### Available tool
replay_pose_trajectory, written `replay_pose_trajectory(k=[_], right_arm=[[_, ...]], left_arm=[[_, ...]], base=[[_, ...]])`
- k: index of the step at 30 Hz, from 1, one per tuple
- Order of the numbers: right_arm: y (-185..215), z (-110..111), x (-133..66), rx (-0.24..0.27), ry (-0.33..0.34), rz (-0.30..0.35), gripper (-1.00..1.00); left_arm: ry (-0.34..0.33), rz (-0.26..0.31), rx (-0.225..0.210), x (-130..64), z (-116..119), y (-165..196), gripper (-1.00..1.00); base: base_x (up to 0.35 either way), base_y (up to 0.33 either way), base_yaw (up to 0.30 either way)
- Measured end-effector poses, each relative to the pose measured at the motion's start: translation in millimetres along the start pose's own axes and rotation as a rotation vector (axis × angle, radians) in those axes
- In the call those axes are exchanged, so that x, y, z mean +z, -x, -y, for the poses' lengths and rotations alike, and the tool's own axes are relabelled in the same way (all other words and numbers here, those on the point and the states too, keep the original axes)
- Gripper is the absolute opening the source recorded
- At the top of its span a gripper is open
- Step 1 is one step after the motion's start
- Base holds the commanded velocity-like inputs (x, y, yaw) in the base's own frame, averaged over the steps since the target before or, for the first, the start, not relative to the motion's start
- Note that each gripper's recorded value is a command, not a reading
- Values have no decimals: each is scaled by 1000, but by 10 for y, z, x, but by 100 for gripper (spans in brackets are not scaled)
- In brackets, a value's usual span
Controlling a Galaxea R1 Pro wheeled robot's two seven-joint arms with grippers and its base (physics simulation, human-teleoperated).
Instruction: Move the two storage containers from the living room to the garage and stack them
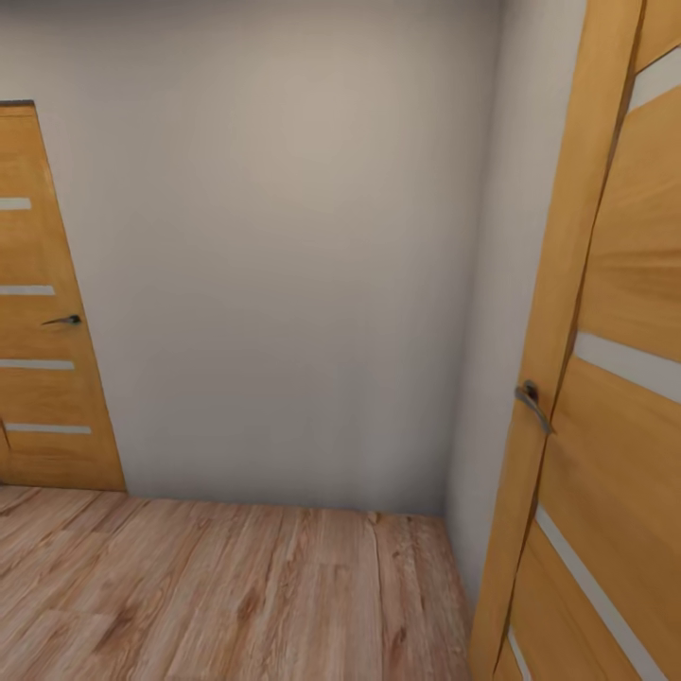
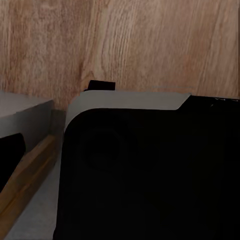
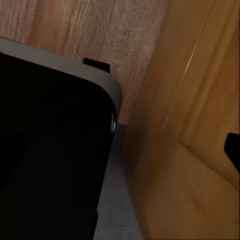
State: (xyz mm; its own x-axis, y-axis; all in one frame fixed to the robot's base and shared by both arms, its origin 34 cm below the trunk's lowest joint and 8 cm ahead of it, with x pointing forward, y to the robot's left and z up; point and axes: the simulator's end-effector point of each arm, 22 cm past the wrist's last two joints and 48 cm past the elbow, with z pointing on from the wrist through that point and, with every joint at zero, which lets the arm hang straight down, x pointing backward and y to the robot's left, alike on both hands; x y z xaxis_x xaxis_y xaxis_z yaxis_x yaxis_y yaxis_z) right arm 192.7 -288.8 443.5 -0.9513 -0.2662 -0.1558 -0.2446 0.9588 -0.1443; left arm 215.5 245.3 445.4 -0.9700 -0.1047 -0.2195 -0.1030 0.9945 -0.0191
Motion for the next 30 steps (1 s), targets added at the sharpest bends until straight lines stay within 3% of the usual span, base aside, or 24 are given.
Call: replay_pose_trajectory(k=[19, 30], right_arm=[[1, 7, 0, -1, -1, 1, 100], [-3, 39, 4, -2, -5, 1, 100]], left_arm=[[0, 1, -1, 0, 0, 2, 100], [0, 2, 1, 2, 0, 7, 100]], base=[[317, 0, 3], [131, 0, 220]])
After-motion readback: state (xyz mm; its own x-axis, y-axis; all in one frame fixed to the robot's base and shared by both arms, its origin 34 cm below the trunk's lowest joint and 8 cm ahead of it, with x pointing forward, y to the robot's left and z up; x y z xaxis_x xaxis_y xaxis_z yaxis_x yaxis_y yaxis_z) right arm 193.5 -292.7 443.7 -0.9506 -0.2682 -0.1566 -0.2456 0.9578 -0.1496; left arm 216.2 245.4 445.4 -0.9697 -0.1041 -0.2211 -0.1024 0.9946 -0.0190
